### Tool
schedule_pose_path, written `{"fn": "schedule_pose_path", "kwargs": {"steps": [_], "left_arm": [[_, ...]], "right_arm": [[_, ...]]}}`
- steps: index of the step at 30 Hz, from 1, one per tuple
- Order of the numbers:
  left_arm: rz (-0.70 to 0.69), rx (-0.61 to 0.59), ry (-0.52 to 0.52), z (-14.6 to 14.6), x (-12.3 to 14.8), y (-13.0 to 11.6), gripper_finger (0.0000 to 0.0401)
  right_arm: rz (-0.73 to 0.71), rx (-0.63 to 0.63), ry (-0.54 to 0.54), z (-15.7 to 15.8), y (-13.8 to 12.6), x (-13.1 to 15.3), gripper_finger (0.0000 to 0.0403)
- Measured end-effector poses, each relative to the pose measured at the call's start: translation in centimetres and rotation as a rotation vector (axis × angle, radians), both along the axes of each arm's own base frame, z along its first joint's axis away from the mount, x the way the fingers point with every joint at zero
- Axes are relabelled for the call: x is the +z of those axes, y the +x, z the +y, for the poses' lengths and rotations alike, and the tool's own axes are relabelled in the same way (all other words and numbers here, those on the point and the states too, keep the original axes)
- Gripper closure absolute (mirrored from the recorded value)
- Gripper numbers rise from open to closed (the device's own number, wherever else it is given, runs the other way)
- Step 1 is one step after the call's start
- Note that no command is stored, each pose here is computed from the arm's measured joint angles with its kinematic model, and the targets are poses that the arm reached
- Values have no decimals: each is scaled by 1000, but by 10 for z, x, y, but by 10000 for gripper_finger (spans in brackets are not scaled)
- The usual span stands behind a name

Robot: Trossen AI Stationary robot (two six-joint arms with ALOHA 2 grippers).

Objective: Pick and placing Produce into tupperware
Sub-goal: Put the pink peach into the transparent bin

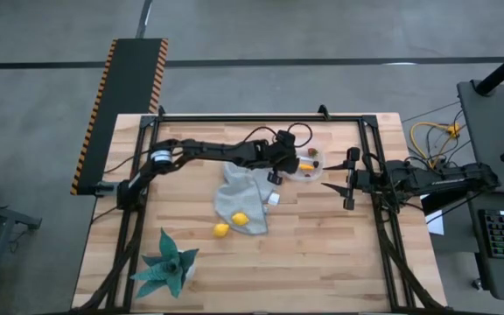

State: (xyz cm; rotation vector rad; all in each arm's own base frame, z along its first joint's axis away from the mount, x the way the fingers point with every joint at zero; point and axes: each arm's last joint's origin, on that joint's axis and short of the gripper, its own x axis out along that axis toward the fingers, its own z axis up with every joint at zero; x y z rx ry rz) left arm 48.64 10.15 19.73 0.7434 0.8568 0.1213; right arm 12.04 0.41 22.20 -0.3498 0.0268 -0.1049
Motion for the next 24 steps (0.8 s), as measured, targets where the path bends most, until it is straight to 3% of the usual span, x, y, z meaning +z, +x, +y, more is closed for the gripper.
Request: {"fn": "schedule_pose_path", "kwargs": {"steps": [12,24], "left_arm": [[-7,5,-12,8,1,-1,366],[-13,1,-15,7,2,-1,334]], "right_arm": [[0,0,0,0,0,0,204],[0,0,0,0,0,0,204]]}}
